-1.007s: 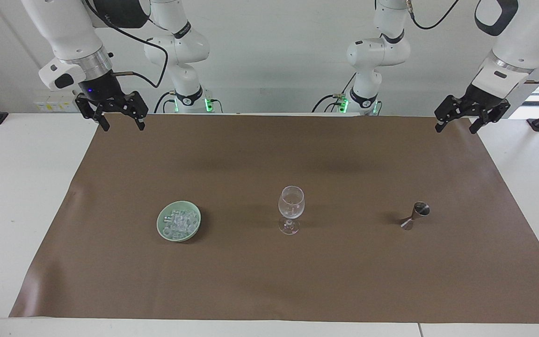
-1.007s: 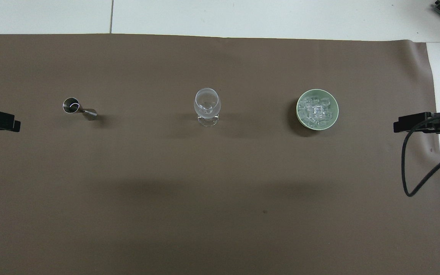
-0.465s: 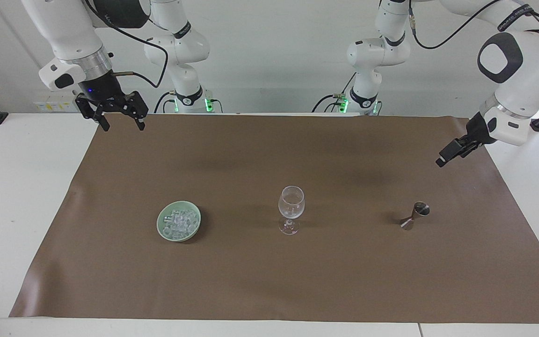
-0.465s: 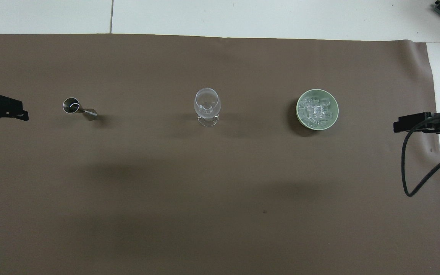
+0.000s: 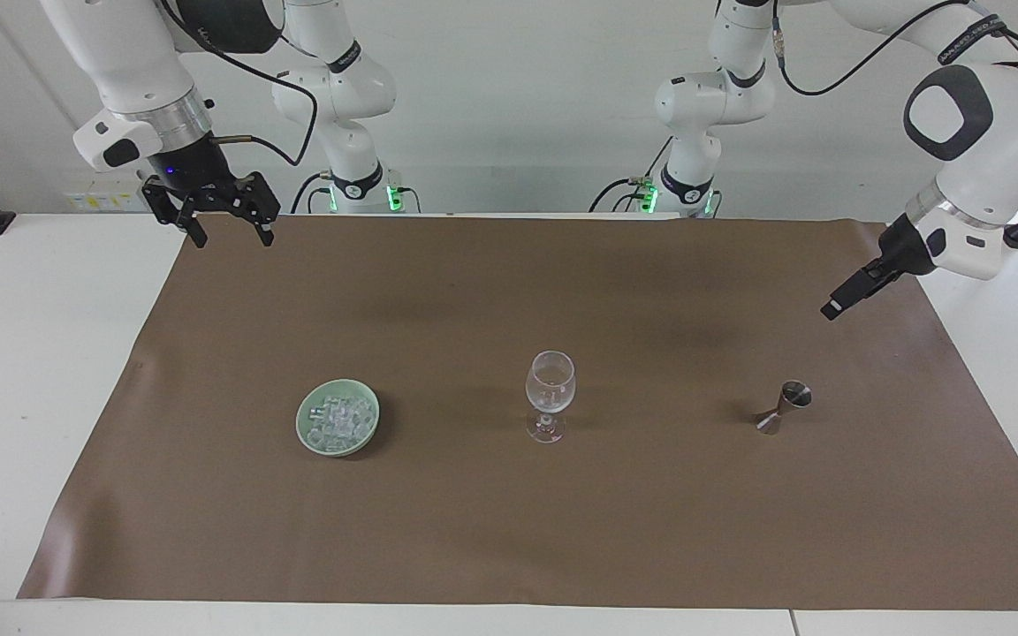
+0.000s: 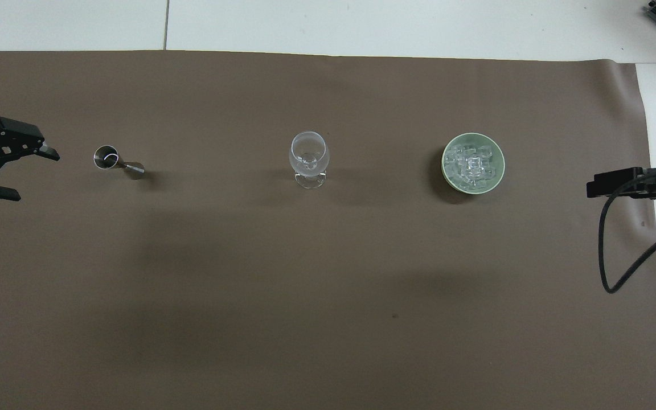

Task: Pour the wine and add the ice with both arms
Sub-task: 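Open the left gripper and move it toward the small silver cup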

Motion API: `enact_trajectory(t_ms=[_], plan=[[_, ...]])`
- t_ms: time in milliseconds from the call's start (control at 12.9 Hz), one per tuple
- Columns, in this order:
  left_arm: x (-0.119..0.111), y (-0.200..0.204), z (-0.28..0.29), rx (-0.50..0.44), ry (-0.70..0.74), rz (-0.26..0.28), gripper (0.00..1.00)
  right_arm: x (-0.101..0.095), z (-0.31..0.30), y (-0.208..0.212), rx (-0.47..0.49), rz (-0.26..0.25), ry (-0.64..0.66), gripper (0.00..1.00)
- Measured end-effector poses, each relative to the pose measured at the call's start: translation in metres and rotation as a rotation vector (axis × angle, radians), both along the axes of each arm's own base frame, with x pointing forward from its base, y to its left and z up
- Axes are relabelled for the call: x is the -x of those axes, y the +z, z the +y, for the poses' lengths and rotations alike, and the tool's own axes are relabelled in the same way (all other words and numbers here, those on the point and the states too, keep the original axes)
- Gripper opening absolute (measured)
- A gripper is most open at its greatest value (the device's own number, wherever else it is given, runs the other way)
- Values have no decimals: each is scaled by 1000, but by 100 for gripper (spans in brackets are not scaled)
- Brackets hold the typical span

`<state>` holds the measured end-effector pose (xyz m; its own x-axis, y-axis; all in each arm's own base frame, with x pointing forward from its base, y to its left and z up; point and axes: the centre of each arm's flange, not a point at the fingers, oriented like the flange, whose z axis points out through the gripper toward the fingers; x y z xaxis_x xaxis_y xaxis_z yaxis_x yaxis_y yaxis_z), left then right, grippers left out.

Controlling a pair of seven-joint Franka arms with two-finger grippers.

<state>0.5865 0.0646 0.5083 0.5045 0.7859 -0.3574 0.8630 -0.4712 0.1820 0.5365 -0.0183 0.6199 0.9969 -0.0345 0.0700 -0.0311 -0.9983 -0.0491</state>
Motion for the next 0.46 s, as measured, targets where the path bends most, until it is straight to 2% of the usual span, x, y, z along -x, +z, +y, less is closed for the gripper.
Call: enact_trajectory(t_ms=[232, 465], plan=[[-3, -24, 13, 68, 183, 98, 100, 0, 0, 0, 0, 0, 0, 100], [-5, -47, 27, 92, 260, 156, 100, 0, 0, 0, 0, 0, 0, 100]])
